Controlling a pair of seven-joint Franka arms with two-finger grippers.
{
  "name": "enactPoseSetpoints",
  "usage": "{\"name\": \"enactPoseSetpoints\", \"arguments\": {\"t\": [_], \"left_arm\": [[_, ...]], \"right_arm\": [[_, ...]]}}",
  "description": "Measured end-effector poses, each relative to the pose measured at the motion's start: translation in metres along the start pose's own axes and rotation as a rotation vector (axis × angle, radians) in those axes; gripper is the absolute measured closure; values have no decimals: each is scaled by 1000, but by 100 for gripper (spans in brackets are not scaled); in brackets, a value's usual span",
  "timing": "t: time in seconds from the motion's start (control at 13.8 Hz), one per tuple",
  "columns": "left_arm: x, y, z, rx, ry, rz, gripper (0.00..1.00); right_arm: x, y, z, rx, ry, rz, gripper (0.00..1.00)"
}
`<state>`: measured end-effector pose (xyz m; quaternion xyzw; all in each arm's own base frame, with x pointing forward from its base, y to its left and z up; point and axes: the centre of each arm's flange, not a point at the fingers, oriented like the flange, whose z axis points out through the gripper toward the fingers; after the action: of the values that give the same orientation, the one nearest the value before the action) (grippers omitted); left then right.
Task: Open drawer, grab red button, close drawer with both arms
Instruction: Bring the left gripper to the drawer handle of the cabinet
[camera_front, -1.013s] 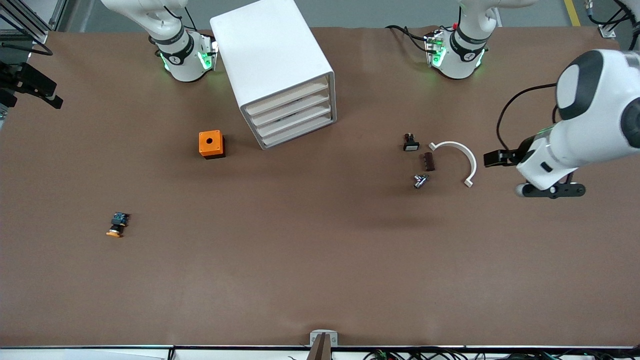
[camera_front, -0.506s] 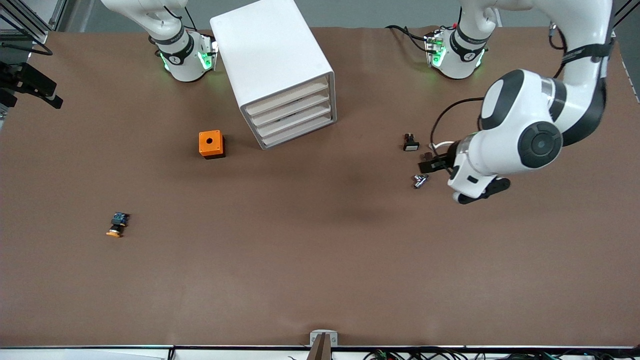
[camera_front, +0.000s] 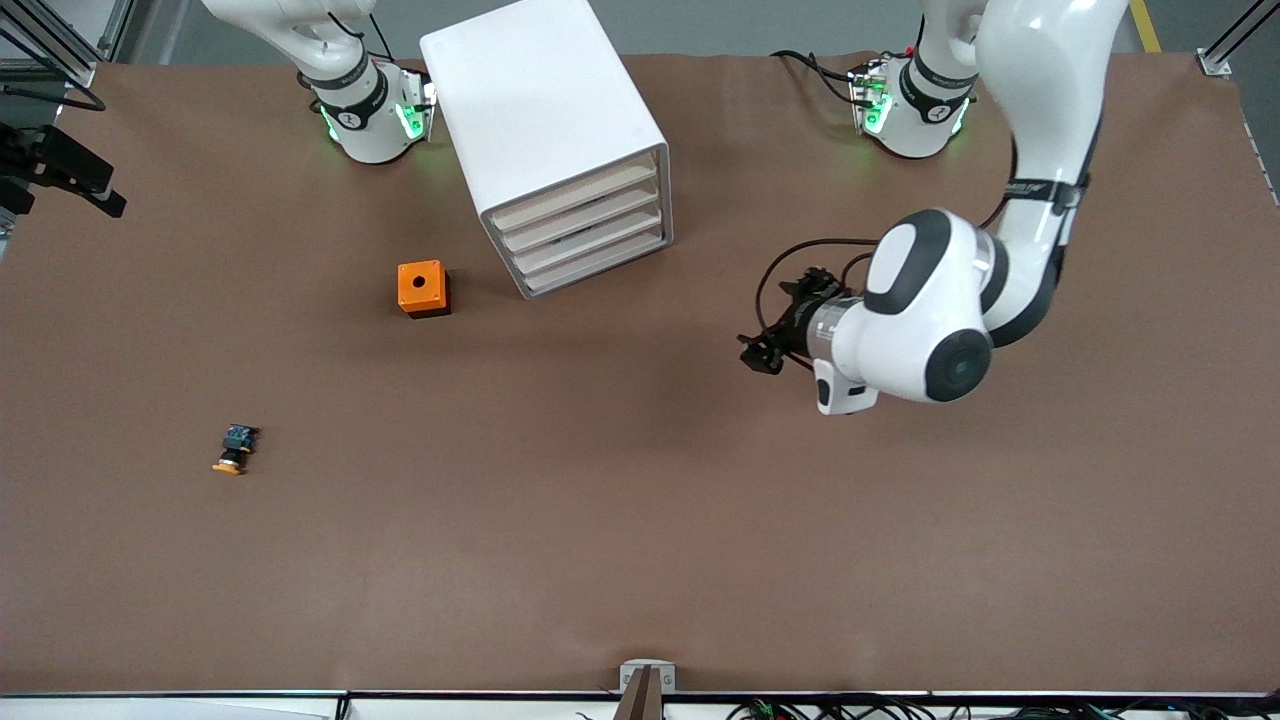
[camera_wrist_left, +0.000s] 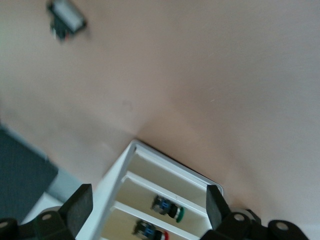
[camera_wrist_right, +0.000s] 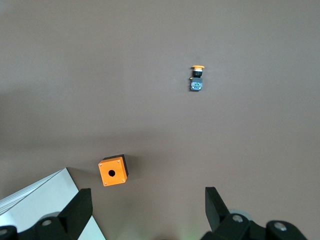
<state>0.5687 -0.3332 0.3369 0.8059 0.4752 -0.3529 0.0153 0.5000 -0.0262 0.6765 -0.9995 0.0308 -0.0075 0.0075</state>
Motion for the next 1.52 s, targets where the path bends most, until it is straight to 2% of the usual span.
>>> {"name": "enactPoseSetpoints", "arguments": {"t": [0.29, 0.65, 0.94, 1.01, 1.23, 1.3, 1.52], "left_arm": [[-4, 26, 84, 141, -132, -324, 0], [-18, 42, 150, 303, -296, -643, 0], [-9, 48, 177, 393, -325, -871, 1], [-7, 49, 182, 410, -325, -905, 4], [-20, 45, 197, 476, -326, -908, 37], [-30, 42, 202, 503, -325, -893, 42], [-54, 32, 218, 569, -303, -862, 44]], "right_arm": [[0, 0, 2, 0, -5, -1, 0], [0, 0, 3, 0, -8, -33, 0], [0, 0, 4, 0, -8, -40, 0], [0, 0, 4, 0, -8, -41, 0], [0, 0, 4, 0, -8, -42, 0], [0, 0, 4, 0, -8, -42, 0], [0, 0, 4, 0, -8, -42, 0]]}}
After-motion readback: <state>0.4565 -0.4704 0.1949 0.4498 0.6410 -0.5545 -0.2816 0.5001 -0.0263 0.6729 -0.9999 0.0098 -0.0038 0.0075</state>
